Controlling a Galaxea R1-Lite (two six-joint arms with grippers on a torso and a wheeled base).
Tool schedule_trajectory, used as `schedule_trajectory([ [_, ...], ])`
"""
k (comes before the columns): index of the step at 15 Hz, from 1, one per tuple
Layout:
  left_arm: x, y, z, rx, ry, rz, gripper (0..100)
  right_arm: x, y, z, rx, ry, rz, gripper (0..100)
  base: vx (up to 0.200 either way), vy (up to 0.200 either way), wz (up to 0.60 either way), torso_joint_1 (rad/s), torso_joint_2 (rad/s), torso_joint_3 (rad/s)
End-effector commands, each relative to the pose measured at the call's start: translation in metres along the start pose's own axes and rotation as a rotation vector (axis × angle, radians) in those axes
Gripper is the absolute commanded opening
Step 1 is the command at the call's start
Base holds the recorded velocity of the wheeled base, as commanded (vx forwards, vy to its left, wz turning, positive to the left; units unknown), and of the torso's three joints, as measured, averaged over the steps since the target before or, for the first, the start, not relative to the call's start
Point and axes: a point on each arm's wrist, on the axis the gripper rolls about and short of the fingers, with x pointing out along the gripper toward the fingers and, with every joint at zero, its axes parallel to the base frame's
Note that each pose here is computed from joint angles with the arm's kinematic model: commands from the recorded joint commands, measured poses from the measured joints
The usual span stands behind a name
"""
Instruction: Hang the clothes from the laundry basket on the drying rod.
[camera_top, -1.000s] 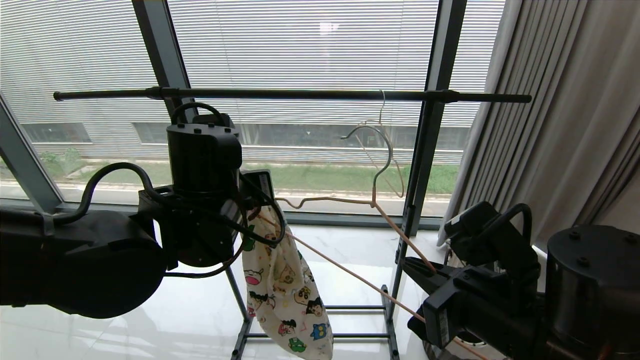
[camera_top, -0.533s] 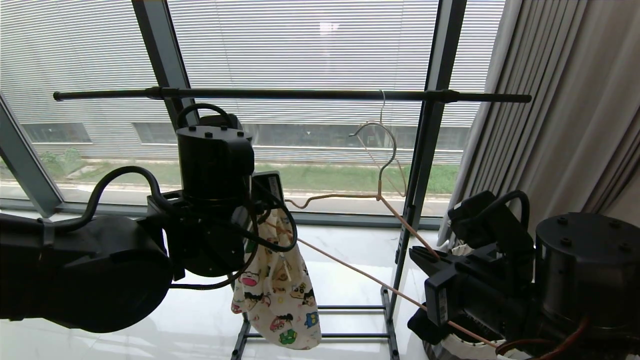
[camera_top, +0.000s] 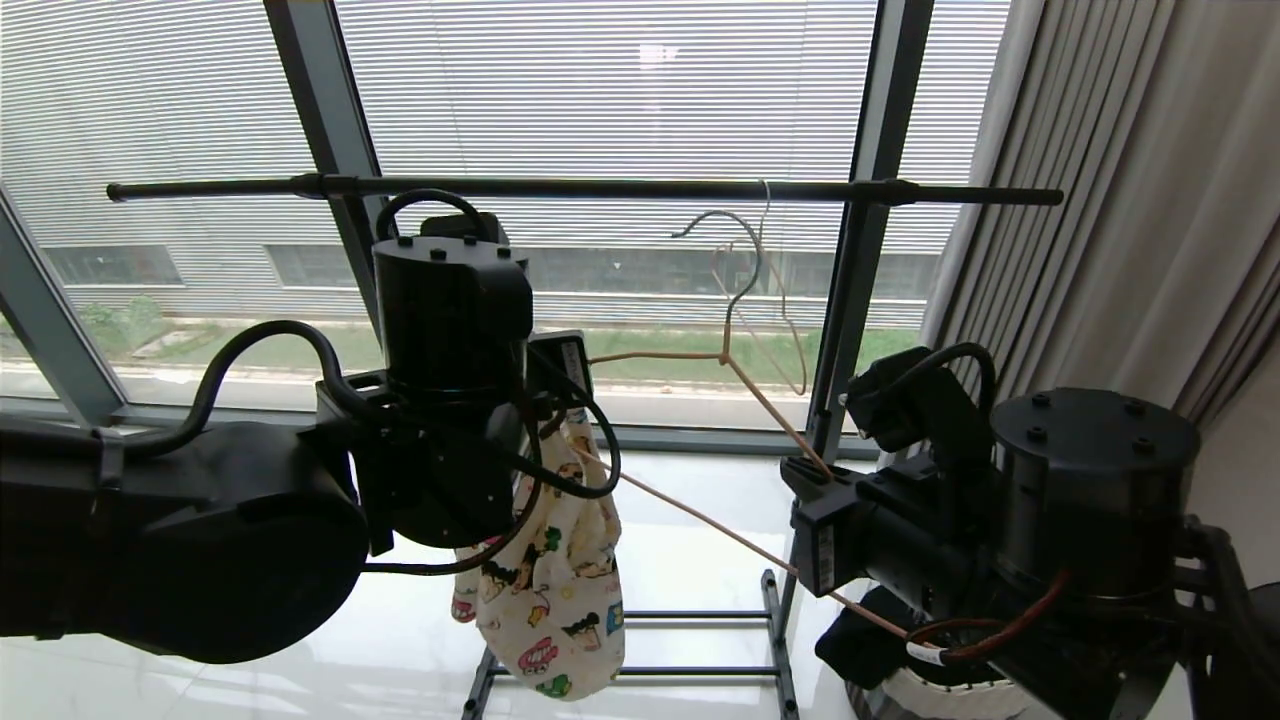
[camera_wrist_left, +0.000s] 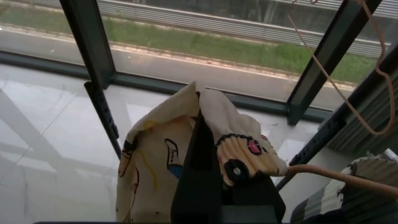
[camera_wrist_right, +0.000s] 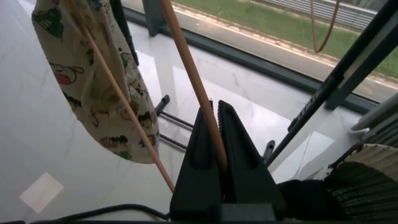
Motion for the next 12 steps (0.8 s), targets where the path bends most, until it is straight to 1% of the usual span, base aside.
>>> schedule_trajectory([
  [1, -0.004, -0.007, 0.002, -0.007, -0.007, -0.025, 0, 0.022, 0.012, -0.006, -0.012, 0.023, 0.006, 0, 0.000, 0.000, 0.00, 0.000, 0.00, 0.000],
  [4, -0.011, -0.014, 0.005, -0.016, -0.015, -0.056, 0, 0.039, 0.023, -0.006, -0.010, 0.020, 0.012, 0, 0.000, 0.000, 0.00, 0.000, 0.00, 0.000],
  [7, -0.017, -0.022, 0.011, -0.046, -0.030, -0.085, 0, 0.050, 0.030, -0.008, -0.010, 0.020, 0.018, 0, 0.000, 0.000, 0.00, 0.000, 0.00, 0.000],
  [10, -0.018, -0.024, 0.016, -0.060, -0.042, -0.094, 0, 0.055, 0.036, -0.011, -0.008, 0.026, 0.026, 0, 0.000, 0.000, 0.00, 0.000, 0.00, 0.000],
  [12, -0.018, -0.024, 0.018, -0.064, -0.046, -0.095, 0, 0.056, 0.036, -0.013, -0.006, 0.031, 0.025, 0, 0.000, 0.000, 0.00, 0.000, 0.00, 0.000],
])
